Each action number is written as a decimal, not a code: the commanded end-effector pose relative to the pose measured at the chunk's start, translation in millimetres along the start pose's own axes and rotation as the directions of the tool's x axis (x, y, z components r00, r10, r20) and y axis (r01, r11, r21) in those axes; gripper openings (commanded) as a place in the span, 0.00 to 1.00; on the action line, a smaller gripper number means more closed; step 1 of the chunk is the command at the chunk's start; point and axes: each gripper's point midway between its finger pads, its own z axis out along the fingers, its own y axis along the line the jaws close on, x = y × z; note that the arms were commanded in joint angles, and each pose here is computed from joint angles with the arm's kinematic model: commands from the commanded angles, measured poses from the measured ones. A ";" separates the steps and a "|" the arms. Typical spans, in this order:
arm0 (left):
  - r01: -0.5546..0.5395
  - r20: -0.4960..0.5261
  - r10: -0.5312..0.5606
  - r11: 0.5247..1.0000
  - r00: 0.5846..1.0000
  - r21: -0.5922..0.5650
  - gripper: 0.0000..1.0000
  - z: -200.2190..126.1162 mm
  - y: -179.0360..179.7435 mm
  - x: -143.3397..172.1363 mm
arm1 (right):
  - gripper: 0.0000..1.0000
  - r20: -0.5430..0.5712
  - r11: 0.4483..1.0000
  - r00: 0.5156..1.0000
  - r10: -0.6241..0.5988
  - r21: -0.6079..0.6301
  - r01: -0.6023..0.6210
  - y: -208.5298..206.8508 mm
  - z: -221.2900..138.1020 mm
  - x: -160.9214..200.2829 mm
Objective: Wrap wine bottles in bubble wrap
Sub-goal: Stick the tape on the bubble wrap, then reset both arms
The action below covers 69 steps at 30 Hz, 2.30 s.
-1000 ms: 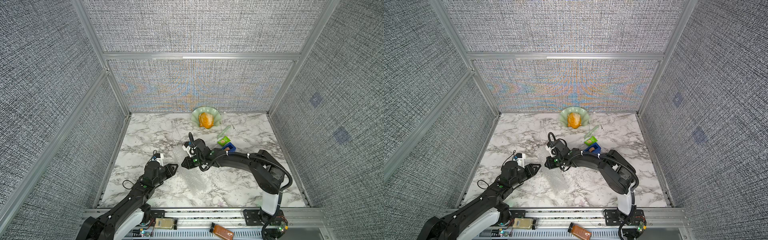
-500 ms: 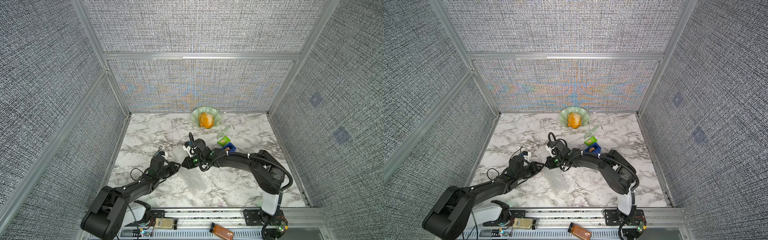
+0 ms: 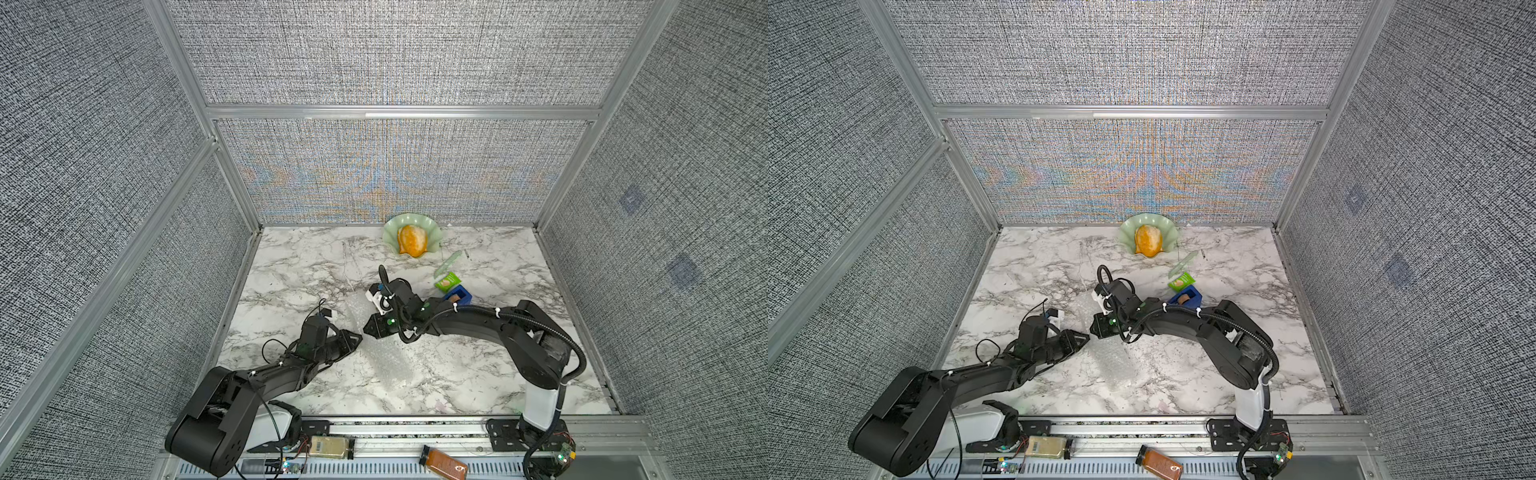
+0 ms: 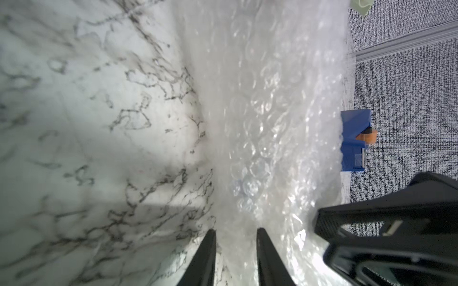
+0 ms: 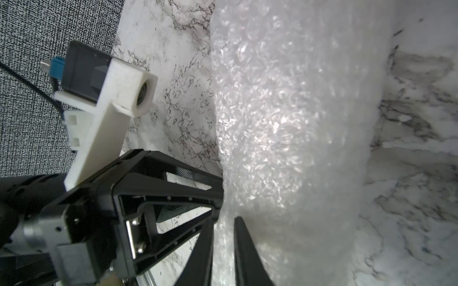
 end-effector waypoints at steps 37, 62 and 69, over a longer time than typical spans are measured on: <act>-0.409 0.294 0.495 0.859 0.818 -0.309 0.52 -88.1 -72.9 -114.4 | 0.37 0.265 0.846 0.951 -0.158 0.534 -0.008 -64.1 -216.4 -53.5; -0.169 0.376 0.814 0.487 0.443 -0.857 1.00 -147.3 11.0 -224.2 | 0.99 0.680 0.416 0.593 -0.431 0.733 -0.538 -300.4 -365.6 60.6; -0.129 0.406 0.817 0.493 0.410 -0.861 0.99 -135.0 45.0 -215.5 | 0.99 0.648 0.425 0.631 -0.428 0.760 -0.492 -316.1 -350.3 47.9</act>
